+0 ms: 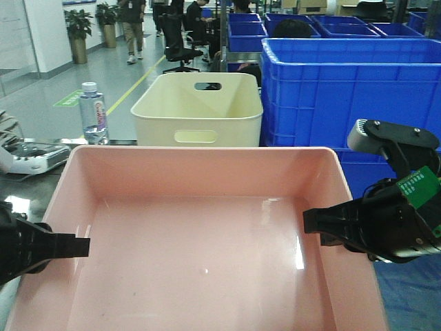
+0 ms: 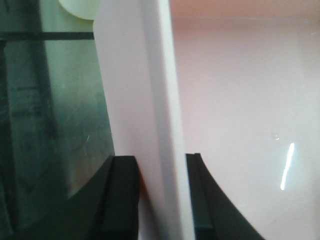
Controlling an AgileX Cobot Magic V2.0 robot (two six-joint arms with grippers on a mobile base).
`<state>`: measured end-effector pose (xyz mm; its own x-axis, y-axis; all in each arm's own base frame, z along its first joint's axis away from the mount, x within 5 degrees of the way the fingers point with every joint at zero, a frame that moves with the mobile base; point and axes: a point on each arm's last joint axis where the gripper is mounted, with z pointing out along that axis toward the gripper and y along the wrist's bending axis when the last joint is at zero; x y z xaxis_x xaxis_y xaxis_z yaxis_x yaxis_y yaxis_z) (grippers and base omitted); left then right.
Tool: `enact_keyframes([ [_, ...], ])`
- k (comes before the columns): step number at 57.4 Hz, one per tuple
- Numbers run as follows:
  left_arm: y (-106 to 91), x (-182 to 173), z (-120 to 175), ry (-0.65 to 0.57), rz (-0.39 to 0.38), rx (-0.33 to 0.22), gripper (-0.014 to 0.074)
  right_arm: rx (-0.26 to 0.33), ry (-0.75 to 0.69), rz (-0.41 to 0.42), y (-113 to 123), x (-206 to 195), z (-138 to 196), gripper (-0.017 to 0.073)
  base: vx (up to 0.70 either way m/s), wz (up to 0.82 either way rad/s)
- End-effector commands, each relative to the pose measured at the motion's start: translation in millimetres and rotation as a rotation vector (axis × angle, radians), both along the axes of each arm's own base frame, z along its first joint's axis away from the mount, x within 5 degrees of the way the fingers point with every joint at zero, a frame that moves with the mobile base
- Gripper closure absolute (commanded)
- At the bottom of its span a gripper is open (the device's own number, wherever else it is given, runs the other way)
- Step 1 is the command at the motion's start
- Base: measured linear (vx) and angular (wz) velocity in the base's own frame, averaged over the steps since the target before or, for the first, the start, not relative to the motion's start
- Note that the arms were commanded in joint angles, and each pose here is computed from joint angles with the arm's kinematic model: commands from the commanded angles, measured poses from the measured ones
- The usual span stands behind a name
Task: Grab pink bin and stack on right shelf
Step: 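Hold the pink bin with both grippers while the base drives away, then lower the pink bin onto the metal table with both grippers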
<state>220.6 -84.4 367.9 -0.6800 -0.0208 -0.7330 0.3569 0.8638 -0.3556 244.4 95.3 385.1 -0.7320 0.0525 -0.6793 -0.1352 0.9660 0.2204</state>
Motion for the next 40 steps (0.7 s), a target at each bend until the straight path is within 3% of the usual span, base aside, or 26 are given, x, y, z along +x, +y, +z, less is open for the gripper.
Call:
enact_keyframes([
  [1, -1.8, -4.7, 21.4, -0.095, 0.009, -0.067, 0.0595, 0.038, -0.150, -0.001, -3.4, -2.0, 24.9, 0.0568, 0.12, -0.18],
  [27, -1.8, -4.7, 21.4, -0.095, 0.009, -0.067, 0.0595, 0.039, -0.153, -0.001, -3.3, -1.9, 25.2, 0.0568, 0.06, -0.09],
  [40, -1.8, -4.7, 21.4, -0.094, 0.008, -0.067, 0.0595, 0.071, -0.256, 0.001, -1.7, 3.1, 33.4, 0.0568, 0.01, -0.02],
])
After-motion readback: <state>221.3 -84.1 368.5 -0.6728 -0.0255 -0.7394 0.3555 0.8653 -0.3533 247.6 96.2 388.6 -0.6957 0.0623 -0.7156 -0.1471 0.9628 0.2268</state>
